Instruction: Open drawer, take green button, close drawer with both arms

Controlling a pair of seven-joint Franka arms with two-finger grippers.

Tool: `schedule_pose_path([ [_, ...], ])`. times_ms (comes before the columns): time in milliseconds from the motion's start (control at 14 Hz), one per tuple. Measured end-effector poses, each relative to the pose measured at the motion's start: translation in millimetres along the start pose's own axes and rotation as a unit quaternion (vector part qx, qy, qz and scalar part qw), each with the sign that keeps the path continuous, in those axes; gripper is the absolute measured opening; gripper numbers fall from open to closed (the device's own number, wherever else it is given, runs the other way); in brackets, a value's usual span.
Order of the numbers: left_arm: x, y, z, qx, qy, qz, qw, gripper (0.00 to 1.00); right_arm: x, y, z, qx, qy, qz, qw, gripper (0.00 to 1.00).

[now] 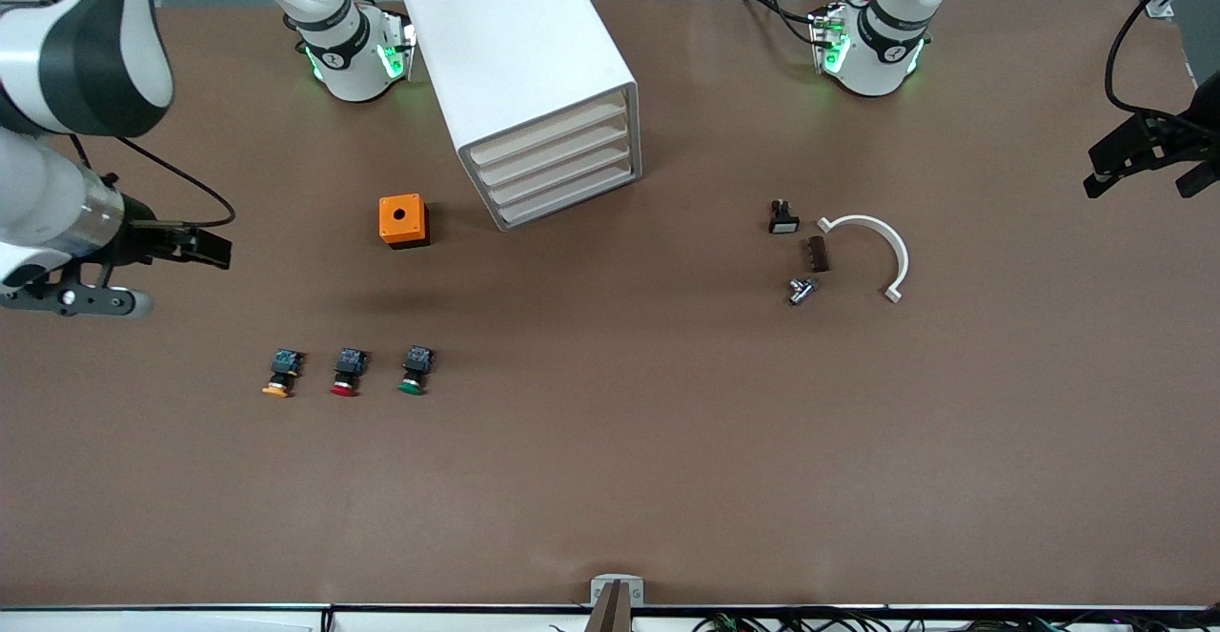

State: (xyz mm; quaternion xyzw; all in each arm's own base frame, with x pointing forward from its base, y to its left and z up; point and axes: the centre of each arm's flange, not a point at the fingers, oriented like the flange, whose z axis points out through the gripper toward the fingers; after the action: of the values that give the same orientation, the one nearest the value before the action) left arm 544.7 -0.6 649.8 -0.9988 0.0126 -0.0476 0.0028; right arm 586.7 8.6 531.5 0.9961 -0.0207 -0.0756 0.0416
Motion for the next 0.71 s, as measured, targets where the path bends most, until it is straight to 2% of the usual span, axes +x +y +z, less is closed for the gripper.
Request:
schedule_pose_path([
  [143,7.4,2.1,9.1,0.000,-0.007,0.002,1.000,1.00,-7.4,21.1,-7.7,0.006,-0.003,-0.012,1.000,1.00],
  [429,14.5,3.8,7.6,0.001,-0.003,0.004,1.000,1.00,-11.7,63.8,-6.3,0.041,-0.008,-0.026,0.999,1.00],
  [714,16.1,4.1,8.6,0.001,-0.003,0.004,1.000,1.00,-14.8,63.5,-20.3,0.042,-0.007,-0.031,0.999,1.00],
])
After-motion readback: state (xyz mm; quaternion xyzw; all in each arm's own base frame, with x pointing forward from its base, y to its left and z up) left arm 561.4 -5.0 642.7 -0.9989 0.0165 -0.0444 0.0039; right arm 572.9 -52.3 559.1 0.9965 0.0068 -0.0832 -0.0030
